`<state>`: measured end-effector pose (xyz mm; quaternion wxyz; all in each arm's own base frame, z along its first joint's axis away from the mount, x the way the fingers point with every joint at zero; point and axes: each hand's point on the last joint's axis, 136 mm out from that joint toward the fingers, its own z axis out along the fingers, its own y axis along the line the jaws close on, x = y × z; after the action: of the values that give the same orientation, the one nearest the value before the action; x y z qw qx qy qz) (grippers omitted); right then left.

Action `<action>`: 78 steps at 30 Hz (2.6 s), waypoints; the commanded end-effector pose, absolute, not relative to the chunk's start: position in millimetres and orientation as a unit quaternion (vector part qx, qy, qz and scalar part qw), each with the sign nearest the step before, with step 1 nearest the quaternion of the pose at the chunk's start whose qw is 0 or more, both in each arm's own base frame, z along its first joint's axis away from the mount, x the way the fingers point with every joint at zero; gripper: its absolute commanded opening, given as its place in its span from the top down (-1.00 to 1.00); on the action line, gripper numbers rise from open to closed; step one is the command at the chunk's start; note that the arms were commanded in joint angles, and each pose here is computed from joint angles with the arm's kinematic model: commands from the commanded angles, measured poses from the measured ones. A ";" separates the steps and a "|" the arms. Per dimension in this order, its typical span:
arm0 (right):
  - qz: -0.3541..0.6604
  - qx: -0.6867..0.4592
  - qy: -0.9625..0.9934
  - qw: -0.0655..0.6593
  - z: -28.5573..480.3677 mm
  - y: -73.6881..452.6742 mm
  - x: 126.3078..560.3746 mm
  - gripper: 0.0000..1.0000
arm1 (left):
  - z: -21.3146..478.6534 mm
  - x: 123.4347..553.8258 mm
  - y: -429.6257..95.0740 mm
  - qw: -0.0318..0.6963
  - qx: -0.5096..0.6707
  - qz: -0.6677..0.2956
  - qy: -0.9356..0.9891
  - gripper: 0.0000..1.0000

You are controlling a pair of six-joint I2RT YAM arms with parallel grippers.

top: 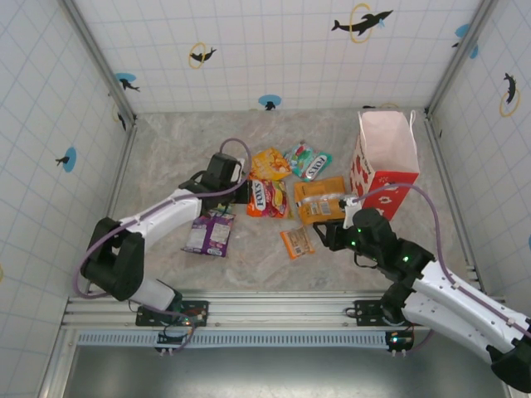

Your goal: Place the snacks into the paper bag

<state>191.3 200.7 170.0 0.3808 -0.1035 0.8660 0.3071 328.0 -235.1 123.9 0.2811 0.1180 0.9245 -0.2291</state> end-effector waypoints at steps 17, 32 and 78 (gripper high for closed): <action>0.256 -0.299 0.777 0.492 238.3 237.1 214.2 -0.25 | 234.0 245.1 -258.2 0.329 0.490 -0.266 0.762 1.00; 0.272 -0.467 0.699 0.468 238.2 294.4 207.7 -0.36 | 258.6 184.6 -271.9 0.357 0.609 -0.291 0.646 1.00; 0.222 -0.205 0.727 0.616 374.2 209.6 292.8 0.93 | 225.0 319.6 -204.4 0.490 0.163 -0.157 0.842 -0.95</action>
<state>280.5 226.7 316.8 0.5542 -0.2556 0.7609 0.2203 308.5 -211.9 228.7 0.4872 0.2225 0.8314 -0.1477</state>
